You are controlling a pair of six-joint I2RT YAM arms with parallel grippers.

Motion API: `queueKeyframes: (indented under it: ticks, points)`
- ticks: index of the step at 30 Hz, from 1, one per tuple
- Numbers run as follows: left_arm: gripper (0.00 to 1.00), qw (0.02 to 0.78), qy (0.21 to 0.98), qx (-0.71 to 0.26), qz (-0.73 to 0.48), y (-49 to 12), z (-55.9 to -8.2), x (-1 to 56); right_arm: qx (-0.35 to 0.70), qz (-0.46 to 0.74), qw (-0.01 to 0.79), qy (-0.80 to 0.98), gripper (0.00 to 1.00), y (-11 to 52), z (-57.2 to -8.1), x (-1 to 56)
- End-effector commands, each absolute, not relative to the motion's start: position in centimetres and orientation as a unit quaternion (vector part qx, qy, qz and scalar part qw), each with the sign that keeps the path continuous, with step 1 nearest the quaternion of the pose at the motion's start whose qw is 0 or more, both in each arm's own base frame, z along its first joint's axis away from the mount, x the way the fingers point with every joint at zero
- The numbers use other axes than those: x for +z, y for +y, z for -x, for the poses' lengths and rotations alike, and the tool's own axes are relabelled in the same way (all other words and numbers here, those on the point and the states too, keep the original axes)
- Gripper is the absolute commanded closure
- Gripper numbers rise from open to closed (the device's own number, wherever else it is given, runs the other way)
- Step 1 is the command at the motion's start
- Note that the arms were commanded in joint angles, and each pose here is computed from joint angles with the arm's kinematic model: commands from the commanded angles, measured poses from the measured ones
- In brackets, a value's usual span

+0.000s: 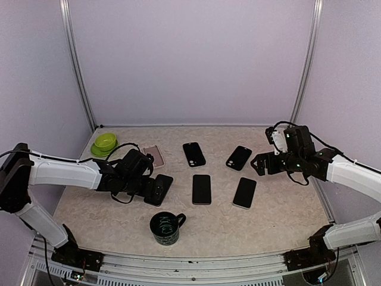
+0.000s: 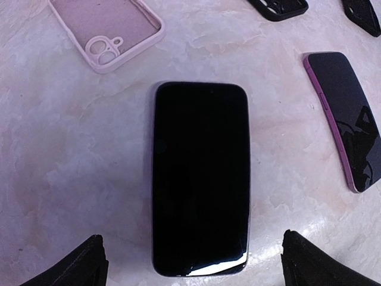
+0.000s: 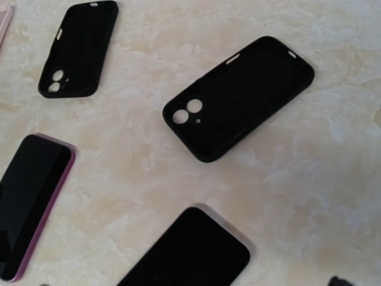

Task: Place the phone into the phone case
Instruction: Move the phone to the center of the board.

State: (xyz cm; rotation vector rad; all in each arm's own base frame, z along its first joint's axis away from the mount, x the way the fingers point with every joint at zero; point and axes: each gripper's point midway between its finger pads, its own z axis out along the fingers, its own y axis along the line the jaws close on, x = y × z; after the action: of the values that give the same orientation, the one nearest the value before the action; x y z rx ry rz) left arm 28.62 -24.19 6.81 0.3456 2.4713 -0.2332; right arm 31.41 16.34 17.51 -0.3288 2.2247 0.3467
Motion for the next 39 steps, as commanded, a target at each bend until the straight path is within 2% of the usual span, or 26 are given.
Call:
queueKeyframes:
  ticks: [1,17,39]
  points:
    - [0.01,0.319,0.927,-0.107,-0.164,-26.3,-29.4,7.6,0.144,0.146,0.418,0.885,0.00,17.0,-31.5,18.5]
    - [0.01,0.293,0.945,-0.034,-0.145,-25.7,-31.1,4.9,0.152,0.162,0.414,0.883,0.00,17.6,-31.2,18.6]
    - [0.01,0.250,0.958,-0.060,-0.131,-25.2,-28.7,1.8,0.156,0.163,0.405,0.886,0.00,18.4,-30.4,17.7]
